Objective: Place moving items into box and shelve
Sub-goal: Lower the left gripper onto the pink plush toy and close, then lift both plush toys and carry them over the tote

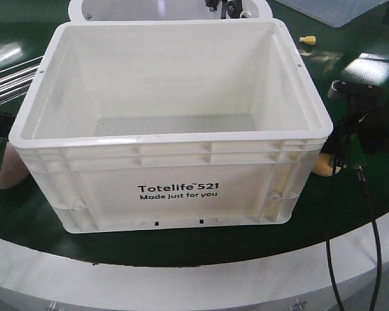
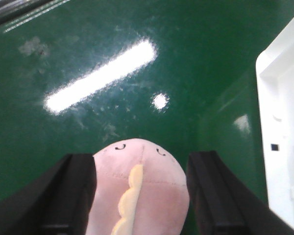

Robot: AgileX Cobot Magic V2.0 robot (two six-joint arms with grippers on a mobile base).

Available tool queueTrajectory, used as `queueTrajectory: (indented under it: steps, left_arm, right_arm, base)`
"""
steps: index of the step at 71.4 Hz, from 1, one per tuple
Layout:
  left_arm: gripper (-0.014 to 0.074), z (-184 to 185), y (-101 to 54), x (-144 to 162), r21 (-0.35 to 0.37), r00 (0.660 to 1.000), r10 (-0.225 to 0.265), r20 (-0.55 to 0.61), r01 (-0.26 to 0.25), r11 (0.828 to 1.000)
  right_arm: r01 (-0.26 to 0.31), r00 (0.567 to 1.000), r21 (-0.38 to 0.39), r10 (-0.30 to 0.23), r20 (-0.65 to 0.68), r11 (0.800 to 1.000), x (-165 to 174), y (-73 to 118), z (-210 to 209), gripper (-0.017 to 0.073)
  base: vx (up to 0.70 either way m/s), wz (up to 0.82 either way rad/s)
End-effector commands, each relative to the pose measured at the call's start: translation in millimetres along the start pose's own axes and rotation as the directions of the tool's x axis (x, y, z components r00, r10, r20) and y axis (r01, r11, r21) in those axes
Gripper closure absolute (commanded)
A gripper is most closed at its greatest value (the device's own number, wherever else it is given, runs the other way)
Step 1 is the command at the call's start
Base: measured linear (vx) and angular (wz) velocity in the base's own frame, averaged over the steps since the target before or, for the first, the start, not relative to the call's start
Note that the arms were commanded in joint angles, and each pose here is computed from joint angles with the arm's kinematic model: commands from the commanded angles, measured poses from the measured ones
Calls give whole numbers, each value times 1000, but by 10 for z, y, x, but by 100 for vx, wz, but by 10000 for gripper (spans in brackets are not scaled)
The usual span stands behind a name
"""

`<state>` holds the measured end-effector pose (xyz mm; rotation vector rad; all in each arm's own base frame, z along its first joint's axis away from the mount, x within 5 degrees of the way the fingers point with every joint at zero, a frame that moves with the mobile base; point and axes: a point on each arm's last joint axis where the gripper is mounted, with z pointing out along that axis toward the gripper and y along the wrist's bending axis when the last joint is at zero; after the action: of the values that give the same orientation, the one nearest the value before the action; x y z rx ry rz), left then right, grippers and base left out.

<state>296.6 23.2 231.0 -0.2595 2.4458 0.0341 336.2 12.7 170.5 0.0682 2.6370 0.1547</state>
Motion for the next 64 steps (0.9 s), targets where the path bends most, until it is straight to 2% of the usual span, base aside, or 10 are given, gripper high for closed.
queueTrajectory:
  steps: [1, 26, 33, 38, 44, 57, 64]
  left_arm:
    - [73, -87, -17, -165, 18, 996, -17, 91, 15, 1000]
    - [74, 161, -8, -31, -6, 999, -18, -40, 18, 1000]
    - [102, 215, -5, 1, -11, 998, -17, -68, 16, 1000]
    - [158, 242, -3, 23, -16, 996, -17, -88, 16, 1000]
    - [272, 270, 1, 47, -21, 994, -16, -111, 14, 1000]
    - [614, 289, 4, 57, -24, 993, -8, -118, 5, 1000]
    - [622, 289, -1, 40, -19, 995, -7, -100, 6, 1000]
  right_arm:
    - [11, 995, 7, -12, 99, 1000, -150, -7, -127, 574]
    - [11, 995, 7, -12, 102, 1000, -153, -8, -128, 574]
    - [11, 995, 7, -12, 103, 1000, -154, -8, -128, 574]
    - [11, 995, 8, -12, 104, 1000, -155, -8, -128, 574]
    - [11, 994, 8, -12, 105, 1000, -156, -8, -128, 574]
    - [11, 994, 8, -12, 105, 1000, -156, -8, -128, 574]
    - [11, 994, 8, -12, 105, 1000, -156, -8, -128, 574]
  base:
    - [0, 0]
    - [0, 0]
    - [0, 0]
    - [0, 0]
    - [0, 0]
    - [0, 0]
    - [0, 0]
